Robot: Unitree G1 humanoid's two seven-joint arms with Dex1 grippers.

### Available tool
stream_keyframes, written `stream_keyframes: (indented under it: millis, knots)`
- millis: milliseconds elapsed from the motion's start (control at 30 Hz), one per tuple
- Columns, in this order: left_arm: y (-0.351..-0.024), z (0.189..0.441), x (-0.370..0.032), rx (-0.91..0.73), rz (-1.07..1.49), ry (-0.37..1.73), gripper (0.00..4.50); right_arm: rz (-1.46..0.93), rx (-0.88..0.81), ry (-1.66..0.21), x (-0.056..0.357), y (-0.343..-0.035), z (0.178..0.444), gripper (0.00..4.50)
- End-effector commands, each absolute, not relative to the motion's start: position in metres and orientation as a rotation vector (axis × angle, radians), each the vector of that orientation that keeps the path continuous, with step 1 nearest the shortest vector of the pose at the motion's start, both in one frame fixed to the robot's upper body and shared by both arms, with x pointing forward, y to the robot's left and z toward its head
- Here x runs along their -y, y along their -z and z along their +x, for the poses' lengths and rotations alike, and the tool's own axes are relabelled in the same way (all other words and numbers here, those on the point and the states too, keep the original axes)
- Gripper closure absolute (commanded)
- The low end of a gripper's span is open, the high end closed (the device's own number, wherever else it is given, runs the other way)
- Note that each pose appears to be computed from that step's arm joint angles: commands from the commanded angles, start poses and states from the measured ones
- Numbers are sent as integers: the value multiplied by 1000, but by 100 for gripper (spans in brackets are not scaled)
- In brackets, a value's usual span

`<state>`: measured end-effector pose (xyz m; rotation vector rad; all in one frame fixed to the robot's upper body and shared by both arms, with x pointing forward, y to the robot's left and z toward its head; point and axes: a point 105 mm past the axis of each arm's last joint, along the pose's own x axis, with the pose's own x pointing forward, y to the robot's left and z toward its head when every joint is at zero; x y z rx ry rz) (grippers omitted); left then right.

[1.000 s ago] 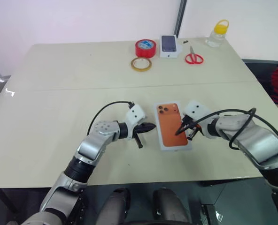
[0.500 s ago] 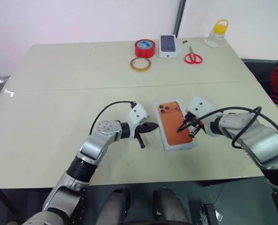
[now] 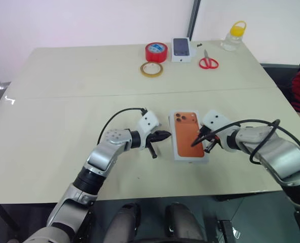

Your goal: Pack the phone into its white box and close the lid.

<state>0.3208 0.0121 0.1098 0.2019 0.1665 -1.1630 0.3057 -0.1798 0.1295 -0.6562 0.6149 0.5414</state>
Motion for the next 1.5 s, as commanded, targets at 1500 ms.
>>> stream_keyframes:
  millis: [1500]
  knots:
    - [-119, 312, -5, -150, 172, 1211, 450, -679, -522, -510, 180, -141, 326, 447]
